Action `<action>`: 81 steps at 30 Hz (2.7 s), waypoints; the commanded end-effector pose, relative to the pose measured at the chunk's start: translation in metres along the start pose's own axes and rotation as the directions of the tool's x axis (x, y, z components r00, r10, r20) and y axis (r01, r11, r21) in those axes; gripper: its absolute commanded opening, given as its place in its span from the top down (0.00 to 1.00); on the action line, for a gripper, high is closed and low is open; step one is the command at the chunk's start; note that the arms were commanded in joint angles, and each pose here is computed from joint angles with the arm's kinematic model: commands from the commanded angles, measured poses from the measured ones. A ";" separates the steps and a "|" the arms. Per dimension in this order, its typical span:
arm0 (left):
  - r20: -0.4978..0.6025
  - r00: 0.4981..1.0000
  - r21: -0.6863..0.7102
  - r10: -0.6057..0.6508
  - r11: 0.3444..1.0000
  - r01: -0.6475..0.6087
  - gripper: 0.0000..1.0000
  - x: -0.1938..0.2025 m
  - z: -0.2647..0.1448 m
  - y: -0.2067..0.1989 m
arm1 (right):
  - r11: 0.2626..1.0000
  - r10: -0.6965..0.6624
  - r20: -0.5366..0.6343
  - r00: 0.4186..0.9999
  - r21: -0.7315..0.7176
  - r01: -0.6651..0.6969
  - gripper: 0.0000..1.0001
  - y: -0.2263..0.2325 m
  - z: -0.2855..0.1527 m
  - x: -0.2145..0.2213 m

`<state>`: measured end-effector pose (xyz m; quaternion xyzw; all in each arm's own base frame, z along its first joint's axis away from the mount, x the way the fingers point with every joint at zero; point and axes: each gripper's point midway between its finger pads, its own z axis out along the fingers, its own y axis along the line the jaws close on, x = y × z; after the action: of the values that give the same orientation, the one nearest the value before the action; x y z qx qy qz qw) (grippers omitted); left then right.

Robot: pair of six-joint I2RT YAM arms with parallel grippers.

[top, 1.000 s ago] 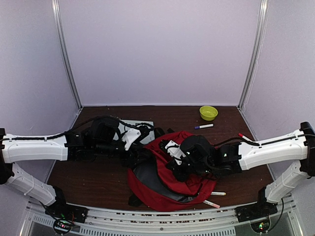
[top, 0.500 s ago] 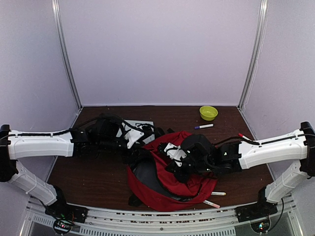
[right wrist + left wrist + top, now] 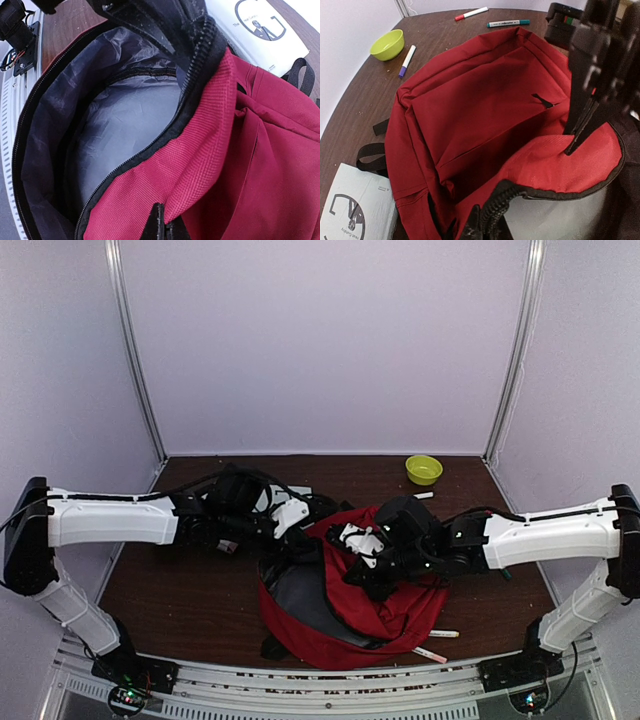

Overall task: Pack the student bag
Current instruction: Pass from the right arm to the left, then pass from the left arm to the right

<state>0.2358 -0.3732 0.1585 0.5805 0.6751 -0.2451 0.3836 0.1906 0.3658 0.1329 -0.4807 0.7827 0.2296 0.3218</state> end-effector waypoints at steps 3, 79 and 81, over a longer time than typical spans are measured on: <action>0.111 0.994 0.057 -0.020 0.998 0.014 1.00 -0.031 -0.007 0.004 | 1.000 0.010 -0.010 1.000 -0.028 -0.010 0.87 -0.005 -0.005 -0.004; -0.013 0.749 -0.114 -0.662 0.746 0.657 1.00 -0.020 0.010 0.057 | 0.563 -0.209 -0.029 0.978 0.814 0.144 0.51 0.014 0.004 -0.014; -0.014 0.749 -0.117 -0.662 0.745 0.656 1.00 -0.018 0.009 0.057 | 0.565 -0.204 -0.011 0.979 0.815 0.126 0.63 0.013 -0.002 -0.016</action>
<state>0.2900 -0.3841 0.1640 0.2980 0.8616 -0.3118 0.2676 0.1784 0.3952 0.1277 -0.3710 0.7477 -0.1282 0.5356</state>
